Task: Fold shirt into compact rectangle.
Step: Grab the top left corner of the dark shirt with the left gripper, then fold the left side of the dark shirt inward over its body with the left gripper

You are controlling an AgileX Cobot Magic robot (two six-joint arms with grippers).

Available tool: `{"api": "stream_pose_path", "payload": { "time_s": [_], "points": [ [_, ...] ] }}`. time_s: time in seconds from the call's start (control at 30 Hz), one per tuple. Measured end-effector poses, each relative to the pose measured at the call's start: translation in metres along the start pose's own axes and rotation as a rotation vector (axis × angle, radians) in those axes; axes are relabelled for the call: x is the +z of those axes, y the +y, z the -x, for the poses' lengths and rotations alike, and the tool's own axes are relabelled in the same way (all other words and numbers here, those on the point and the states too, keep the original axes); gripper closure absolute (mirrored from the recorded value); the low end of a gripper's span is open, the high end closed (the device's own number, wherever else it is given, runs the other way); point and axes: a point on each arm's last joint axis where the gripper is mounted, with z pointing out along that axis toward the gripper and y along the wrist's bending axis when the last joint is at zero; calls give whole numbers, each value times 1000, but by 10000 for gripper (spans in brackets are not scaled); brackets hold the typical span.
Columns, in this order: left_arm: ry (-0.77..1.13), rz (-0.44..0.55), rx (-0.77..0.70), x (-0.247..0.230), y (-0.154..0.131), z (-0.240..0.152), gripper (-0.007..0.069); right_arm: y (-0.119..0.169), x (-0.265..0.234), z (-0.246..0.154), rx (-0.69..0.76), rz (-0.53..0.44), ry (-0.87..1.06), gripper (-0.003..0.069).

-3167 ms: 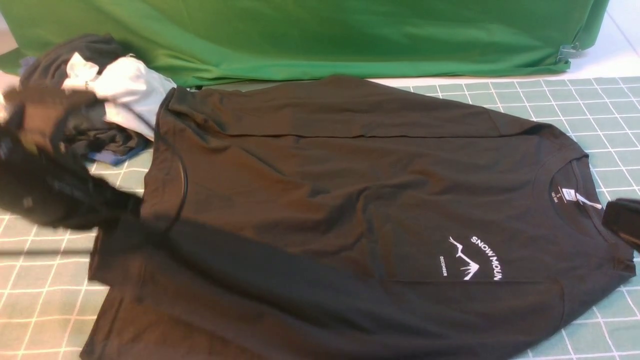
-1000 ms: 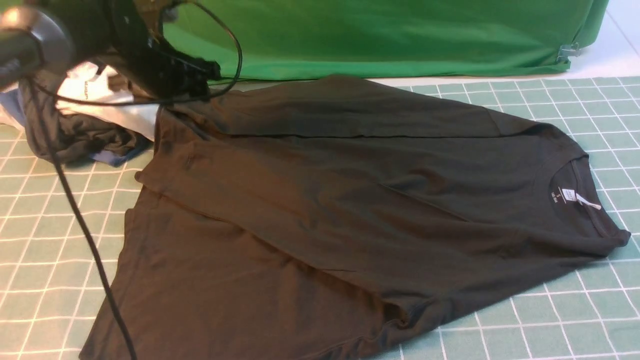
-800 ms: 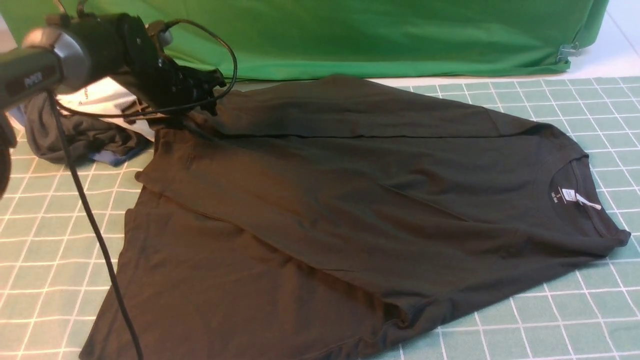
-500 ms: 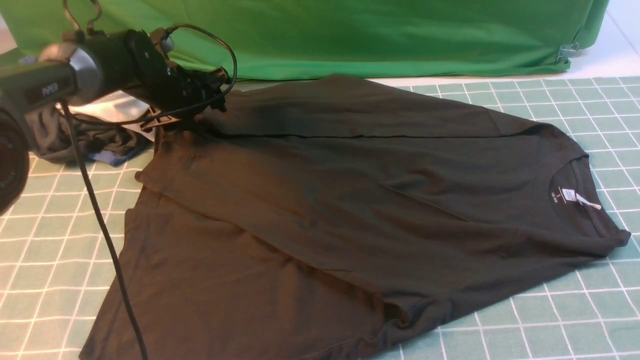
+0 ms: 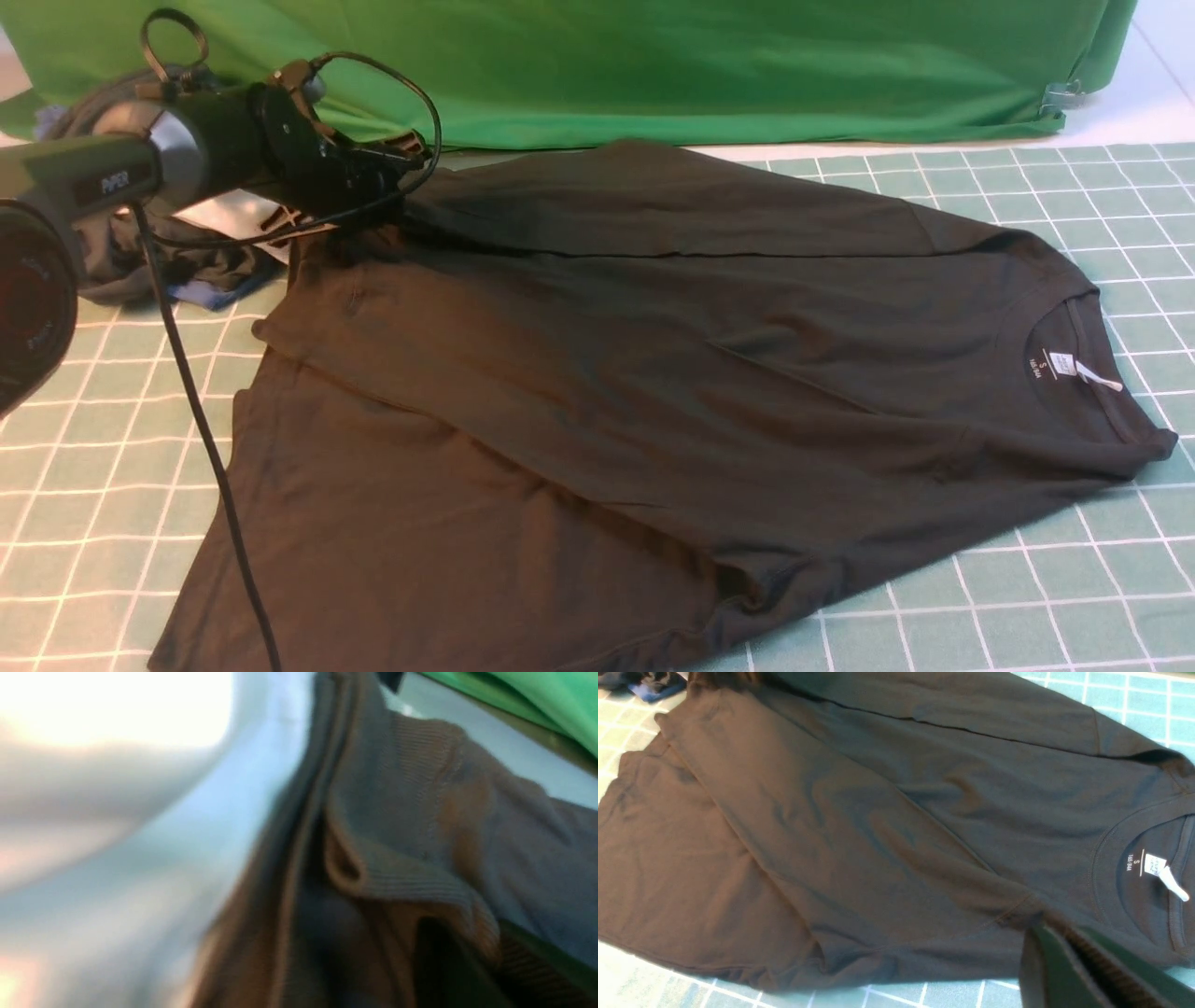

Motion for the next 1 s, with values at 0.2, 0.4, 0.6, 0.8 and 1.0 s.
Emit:
{"api": "stream_pose_path", "payload": {
  "time_s": [0.2, 0.4, 0.6, 0.8, 1.0],
  "points": [
    [57, 25, 28, -12, 1, 1, 592, 0, 0, 0, -23, 0, 0, 602],
    [73, 2, 133, -58, -15, 15, 592, -1, 0, 3, -31, -13, -28, 601],
    [156, 7, 175, -105, -25, 19, 592, -7, -2, 7, -45, -81, -56, 601],
    [246, 36, 214, -136, -23, 2, 592, -9, -6, 12, -43, -110, -57, 596],
    [275, 56, 255, -164, -18, -34, 592, -9, -6, 12, -42, -112, -56, 588]
  ]
}}
